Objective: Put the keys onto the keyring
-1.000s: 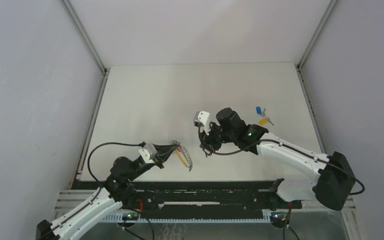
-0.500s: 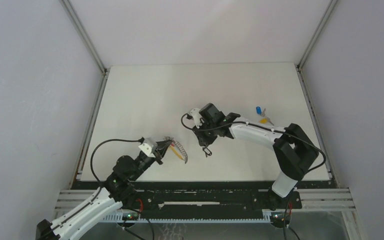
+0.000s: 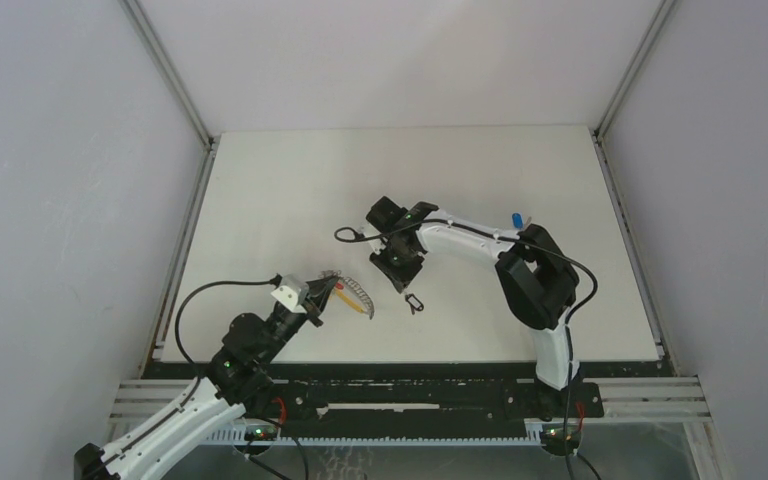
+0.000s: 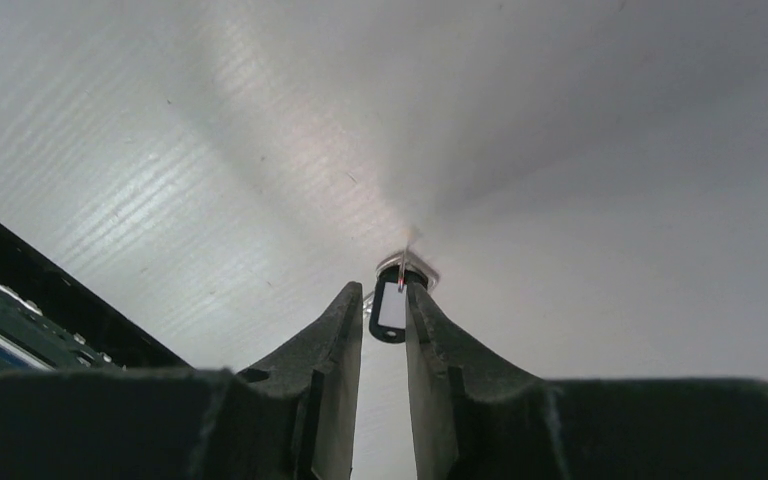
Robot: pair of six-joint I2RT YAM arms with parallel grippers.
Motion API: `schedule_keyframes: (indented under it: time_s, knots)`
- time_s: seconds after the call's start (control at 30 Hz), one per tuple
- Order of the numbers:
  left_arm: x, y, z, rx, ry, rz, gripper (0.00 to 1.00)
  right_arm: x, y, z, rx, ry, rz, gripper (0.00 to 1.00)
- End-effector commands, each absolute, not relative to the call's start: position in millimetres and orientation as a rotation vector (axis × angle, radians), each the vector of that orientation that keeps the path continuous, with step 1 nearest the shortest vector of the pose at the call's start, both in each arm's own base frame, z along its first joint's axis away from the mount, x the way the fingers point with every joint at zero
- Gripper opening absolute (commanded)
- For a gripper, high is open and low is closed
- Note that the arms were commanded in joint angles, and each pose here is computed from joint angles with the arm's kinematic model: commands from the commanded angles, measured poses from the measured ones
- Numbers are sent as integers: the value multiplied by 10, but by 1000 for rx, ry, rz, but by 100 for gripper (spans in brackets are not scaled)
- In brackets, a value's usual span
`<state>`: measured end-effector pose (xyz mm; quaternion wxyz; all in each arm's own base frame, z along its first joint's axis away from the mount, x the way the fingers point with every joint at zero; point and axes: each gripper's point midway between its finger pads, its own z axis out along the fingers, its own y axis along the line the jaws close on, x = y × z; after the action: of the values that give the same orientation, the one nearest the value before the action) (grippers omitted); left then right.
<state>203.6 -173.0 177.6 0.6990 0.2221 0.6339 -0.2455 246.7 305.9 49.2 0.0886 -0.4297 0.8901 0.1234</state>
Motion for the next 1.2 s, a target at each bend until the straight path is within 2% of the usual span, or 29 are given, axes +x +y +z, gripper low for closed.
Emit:
schedule_keyframes:
  time_s: [0.0,0.57,1.17]
  knots:
    - [2040,-1719,1948,450,1362,-569,0,2459,3024,553,-1338,2665,297,22]
    - [2036,-1718,1963,449,1356,-570,0,2466,3021,355,-1420,2759,236,22]
    - [2025,-1737,1965,461,1352,-578,0,2407,3010,317,-1467,2787,234,15]
